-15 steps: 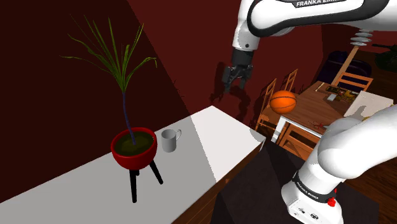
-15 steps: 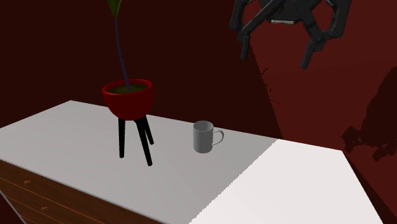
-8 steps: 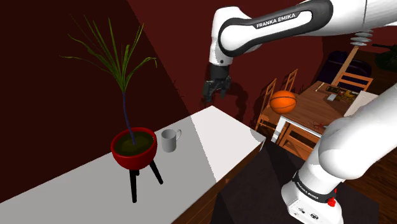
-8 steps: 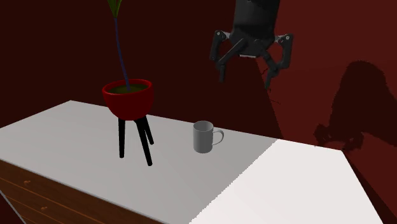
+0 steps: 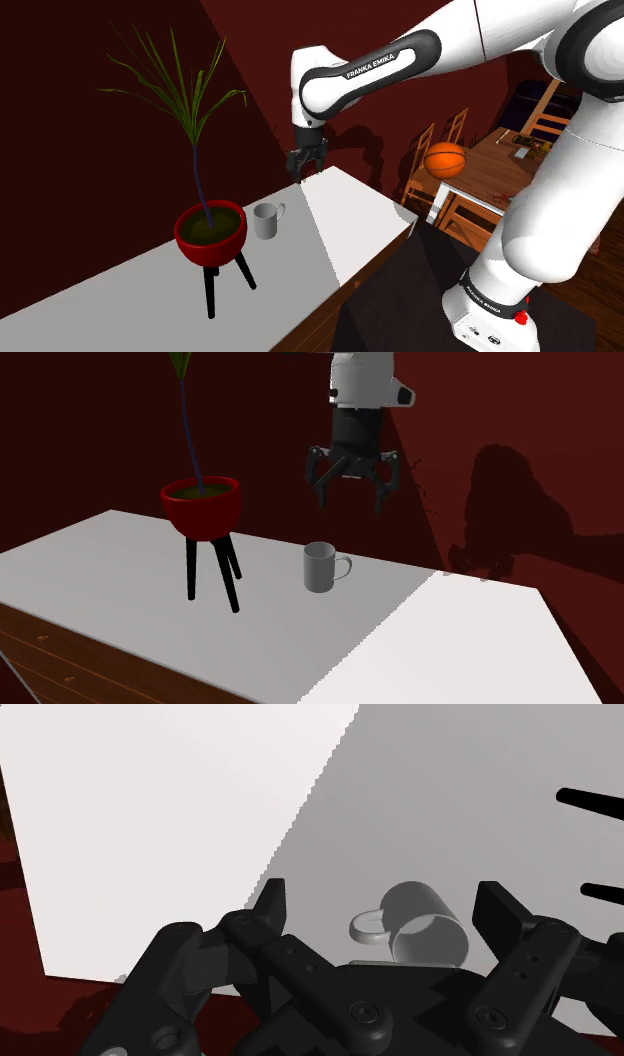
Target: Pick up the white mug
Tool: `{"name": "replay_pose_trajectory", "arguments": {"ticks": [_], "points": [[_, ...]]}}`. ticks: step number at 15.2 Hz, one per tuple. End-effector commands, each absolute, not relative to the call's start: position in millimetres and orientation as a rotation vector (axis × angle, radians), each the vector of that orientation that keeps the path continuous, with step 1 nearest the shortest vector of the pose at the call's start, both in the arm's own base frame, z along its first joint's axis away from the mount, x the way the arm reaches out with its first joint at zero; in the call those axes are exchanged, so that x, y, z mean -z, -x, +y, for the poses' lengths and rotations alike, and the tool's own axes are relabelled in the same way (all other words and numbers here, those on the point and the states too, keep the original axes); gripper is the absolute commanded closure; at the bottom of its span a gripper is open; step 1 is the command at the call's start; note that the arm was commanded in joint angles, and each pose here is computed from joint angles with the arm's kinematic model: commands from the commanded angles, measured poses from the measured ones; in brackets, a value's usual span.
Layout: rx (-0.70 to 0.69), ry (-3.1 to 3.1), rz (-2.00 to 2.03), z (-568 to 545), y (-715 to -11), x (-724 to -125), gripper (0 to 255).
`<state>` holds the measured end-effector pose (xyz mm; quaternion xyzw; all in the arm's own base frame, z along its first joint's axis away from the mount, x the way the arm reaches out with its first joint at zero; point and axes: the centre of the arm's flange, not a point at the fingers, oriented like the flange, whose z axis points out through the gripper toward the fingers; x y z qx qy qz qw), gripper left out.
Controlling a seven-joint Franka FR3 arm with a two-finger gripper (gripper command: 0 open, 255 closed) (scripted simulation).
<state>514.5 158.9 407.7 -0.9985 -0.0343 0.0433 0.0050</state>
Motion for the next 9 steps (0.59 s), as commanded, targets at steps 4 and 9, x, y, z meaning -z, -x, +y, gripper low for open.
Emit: {"name": "replay_pose_trajectory", "arguments": {"ticks": [4,9], "points": [[-0.173,3.137,-0.186,195.9,-552.2,-362.7,0],[-0.211,3.146,-0.265,235.1,-585.7,-315.8,0]]}}
